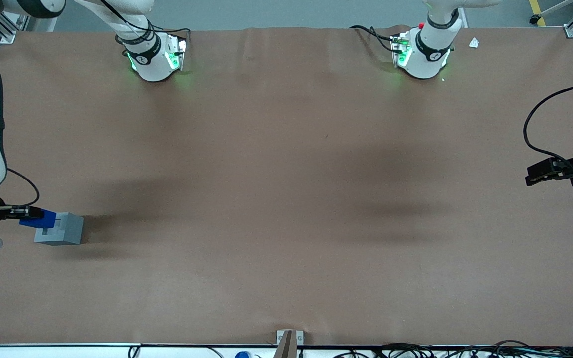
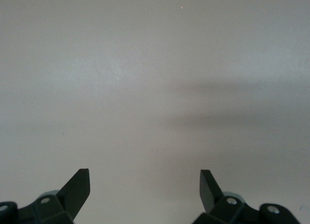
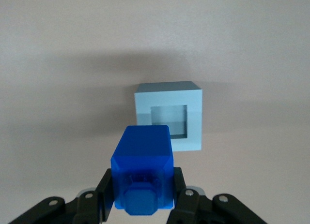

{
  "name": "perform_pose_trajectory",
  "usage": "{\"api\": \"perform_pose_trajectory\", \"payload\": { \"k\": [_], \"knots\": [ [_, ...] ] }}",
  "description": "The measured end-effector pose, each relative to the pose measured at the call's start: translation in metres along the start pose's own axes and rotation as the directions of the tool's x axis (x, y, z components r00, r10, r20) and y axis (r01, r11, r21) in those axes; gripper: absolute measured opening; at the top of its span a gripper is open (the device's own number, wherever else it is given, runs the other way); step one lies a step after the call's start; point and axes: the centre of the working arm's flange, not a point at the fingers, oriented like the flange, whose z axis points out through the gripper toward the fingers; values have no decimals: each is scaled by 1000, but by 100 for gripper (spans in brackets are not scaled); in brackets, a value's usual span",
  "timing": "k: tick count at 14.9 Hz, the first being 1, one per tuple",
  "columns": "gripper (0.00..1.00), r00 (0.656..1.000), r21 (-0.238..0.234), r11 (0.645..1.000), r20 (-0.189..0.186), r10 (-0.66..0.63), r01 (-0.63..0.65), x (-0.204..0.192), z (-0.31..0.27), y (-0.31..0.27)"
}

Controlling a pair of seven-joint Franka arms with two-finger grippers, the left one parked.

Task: Insert blue part into gray base with right arm
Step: 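Align and press the blue block down into the gray base's opening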

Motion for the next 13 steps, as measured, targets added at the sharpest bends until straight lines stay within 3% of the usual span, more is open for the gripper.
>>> {"api": "perform_pose_trajectory", "payload": {
  "k": [13],
  "knots": [
    [51, 999, 8, 1000, 42, -28, 28, 22, 32, 17]
  ]
}}
